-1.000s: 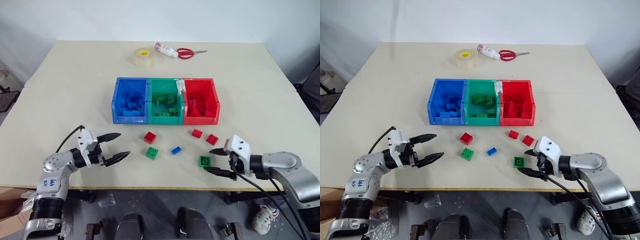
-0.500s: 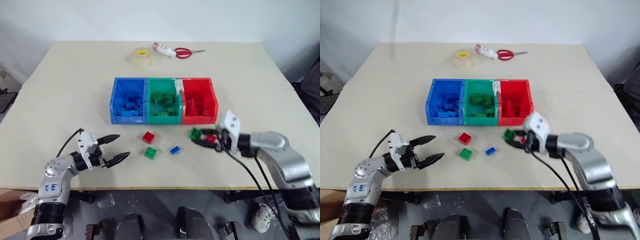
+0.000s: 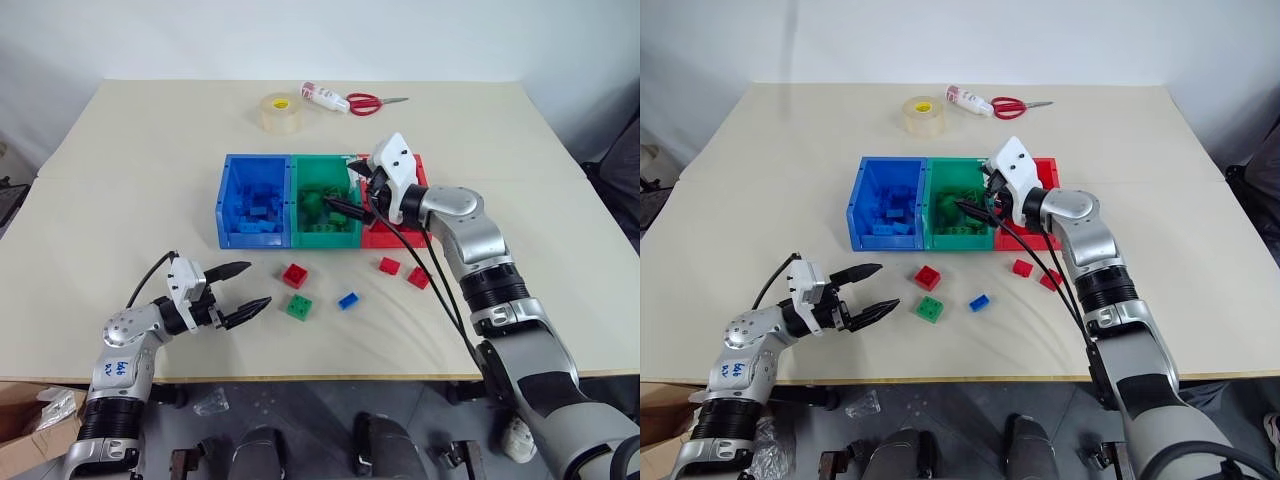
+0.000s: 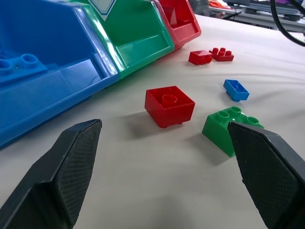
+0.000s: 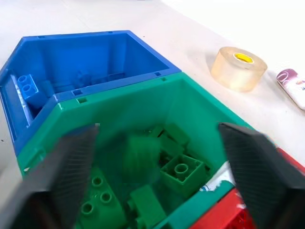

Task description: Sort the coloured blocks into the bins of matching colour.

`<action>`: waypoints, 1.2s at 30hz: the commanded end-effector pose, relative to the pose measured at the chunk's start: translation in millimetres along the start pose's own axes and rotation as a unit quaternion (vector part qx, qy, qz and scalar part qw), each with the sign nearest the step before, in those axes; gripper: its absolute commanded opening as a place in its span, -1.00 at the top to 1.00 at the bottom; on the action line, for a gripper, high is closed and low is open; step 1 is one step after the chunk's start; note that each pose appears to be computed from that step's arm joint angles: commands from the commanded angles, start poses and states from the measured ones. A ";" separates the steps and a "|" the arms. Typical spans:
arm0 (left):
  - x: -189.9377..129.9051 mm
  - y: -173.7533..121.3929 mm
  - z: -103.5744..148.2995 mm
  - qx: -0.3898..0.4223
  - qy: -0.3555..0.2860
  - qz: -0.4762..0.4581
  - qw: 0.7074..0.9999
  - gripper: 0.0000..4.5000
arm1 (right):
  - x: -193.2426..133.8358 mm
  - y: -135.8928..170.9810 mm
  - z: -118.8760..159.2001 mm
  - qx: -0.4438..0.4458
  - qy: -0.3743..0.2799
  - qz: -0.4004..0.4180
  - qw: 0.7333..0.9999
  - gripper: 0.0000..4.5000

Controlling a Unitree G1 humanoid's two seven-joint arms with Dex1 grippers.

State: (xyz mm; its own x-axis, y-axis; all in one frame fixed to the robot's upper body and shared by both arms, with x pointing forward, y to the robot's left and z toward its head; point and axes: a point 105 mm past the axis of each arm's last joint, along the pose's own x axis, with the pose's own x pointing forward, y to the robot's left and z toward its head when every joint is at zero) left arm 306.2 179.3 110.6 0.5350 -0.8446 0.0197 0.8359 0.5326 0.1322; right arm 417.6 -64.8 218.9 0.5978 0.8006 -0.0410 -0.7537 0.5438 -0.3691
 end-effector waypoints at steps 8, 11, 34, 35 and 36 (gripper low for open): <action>0.8 -1.7 1.9 0.011 -0.006 -0.017 1.000 -1.00 | -110.4 41.7 -9.4 0.011 0.021 0.131 0.991 -0.99; -1.8 1.7 1.0 0.011 -0.003 -0.018 1.000 -1.00 | -160.1 46.2 -26.2 0.033 0.081 0.116 0.989 -0.99; -10.7 -0.3 2.7 0.018 -0.002 -0.015 1.000 -1.00 | -144.8 24.0 -102.6 0.099 0.190 0.006 0.977 -0.99; -11.4 -0.1 3.3 0.021 -0.003 -0.012 1.000 -1.00 | -142.1 21.7 -105.6 0.098 0.193 0.001 0.976 -0.99; -11.6 -0.2 5.4 0.024 -0.008 -0.009 1.000 -1.00 | -140.3 20.4 -108.3 0.099 0.197 -0.003 0.975 -0.99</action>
State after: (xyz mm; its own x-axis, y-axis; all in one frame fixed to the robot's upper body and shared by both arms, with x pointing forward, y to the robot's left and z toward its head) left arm 299.8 186.6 101.4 0.5121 -0.8589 -0.0083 0.8519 0.5067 0.1322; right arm 344.0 -192.3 113.9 0.6141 0.6717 -0.4143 -0.7753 0.6116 -0.1575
